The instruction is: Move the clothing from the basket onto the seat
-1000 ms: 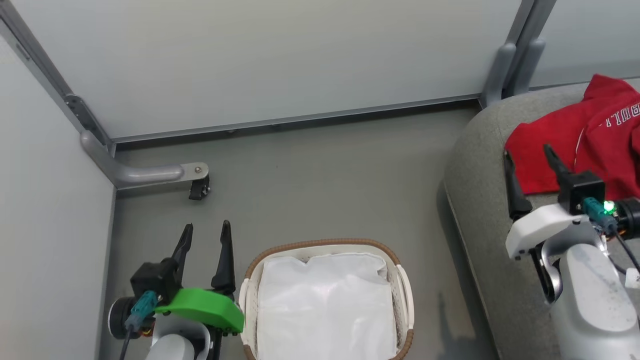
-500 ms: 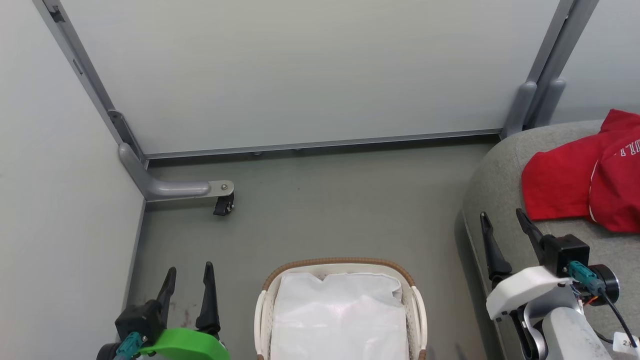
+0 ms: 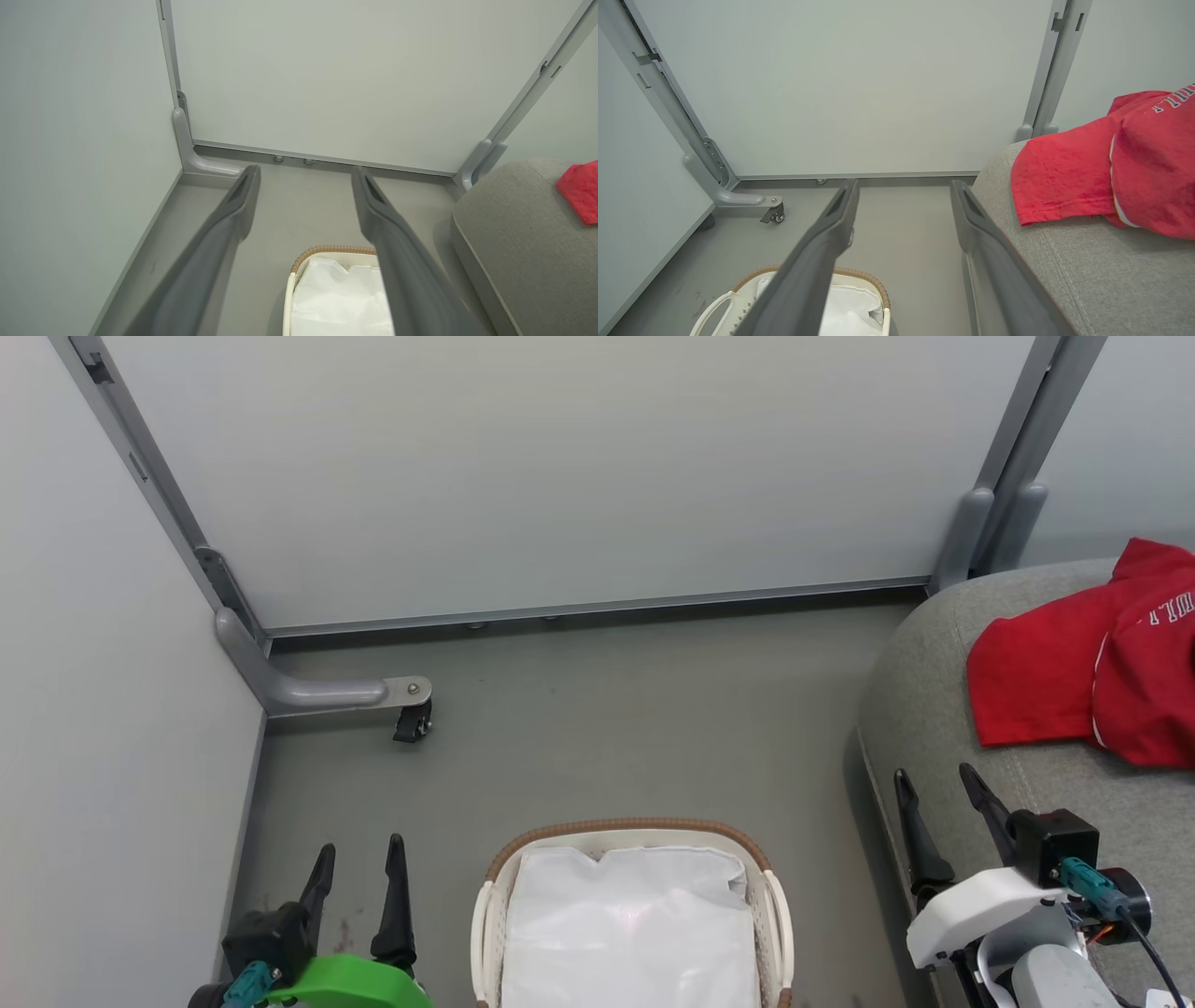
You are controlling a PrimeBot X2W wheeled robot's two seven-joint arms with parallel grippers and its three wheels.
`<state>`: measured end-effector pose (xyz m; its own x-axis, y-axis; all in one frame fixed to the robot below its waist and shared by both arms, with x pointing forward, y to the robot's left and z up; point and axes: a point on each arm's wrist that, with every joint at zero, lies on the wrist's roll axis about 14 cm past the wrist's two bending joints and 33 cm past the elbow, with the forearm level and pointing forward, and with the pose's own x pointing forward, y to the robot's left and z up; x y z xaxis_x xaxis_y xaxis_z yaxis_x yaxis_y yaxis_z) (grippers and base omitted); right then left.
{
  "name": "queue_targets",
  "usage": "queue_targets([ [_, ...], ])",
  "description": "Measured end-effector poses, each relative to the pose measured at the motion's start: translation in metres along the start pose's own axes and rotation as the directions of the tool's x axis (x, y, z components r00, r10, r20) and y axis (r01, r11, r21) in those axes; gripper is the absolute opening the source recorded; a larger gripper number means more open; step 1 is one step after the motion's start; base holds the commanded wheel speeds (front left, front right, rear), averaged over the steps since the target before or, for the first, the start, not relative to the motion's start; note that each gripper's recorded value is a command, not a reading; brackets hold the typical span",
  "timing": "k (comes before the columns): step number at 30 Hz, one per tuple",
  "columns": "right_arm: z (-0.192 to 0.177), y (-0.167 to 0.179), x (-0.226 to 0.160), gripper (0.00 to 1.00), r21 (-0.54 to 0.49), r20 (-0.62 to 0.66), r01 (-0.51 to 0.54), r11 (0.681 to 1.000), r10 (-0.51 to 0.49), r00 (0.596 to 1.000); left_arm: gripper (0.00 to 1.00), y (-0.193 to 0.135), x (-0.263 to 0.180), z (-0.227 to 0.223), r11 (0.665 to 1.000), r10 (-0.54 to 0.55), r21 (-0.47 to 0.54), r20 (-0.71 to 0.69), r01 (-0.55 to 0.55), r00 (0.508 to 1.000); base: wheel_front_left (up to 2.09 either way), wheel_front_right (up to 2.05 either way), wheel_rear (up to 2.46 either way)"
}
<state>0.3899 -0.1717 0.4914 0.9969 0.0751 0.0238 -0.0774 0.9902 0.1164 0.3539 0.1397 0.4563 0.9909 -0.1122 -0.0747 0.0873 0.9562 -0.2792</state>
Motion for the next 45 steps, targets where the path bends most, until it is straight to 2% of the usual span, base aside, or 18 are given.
queue_targets([
  [12, -0.004, 0.001, -0.001, 1.0, -0.001, -0.011, -0.002, 1.0, 0.002, 1.0, 1.0, 0.001, -0.001, -0.008, 1.0, 0.006, 0.001, -0.024, -0.006, 1.0, 0.0, 0.0, 0.0],
  [13, -0.005, 0.001, -0.001, 0.0, 0.001, -0.016, -0.002, 1.0, 0.002, 1.0, 0.0, 0.002, -0.002, -0.009, 1.0, 0.007, 0.0, -0.029, -0.007, 1.0, 0.0, 0.0, 0.0],
  [17, -0.024, 0.001, -0.01, 0.0, 0.017, -0.073, 0.008, 1.0, -0.007, 0.997, 0.0, 0.004, -0.005, -0.021, 1.0, 0.016, 0.0, -0.066, -0.016, 0.998, 0.0, 0.0, 0.0],
  [29, -0.024, -0.01, -0.01, 0.0, 0.225, -0.093, 0.086, 0.971, -0.067, 0.993, 0.0, 0.018, -0.005, -0.019, 0.978, 0.08, -0.188, -0.09, -0.095, 0.993, 0.0, 0.0, 0.0],
  [36, -0.02, -0.013, -0.009, 0.0, 0.339, -0.091, 0.112, 0.934, -0.086, 0.992, 0.0, 0.024, -0.003, -0.015, 0.948, 0.102, -0.295, -0.089, -0.123, 0.991, 0.0, 0.0, 0.0],
  [45, -0.018, -0.017, -0.008, 0.0, 0.47, -0.096, 0.138, 0.872, -0.105, 0.99, 0.0, 0.03, -0.001, -0.009, 0.898, 0.122, -0.415, -0.089, -0.148, 0.989, 0.0, 0.0, 0.0],
])
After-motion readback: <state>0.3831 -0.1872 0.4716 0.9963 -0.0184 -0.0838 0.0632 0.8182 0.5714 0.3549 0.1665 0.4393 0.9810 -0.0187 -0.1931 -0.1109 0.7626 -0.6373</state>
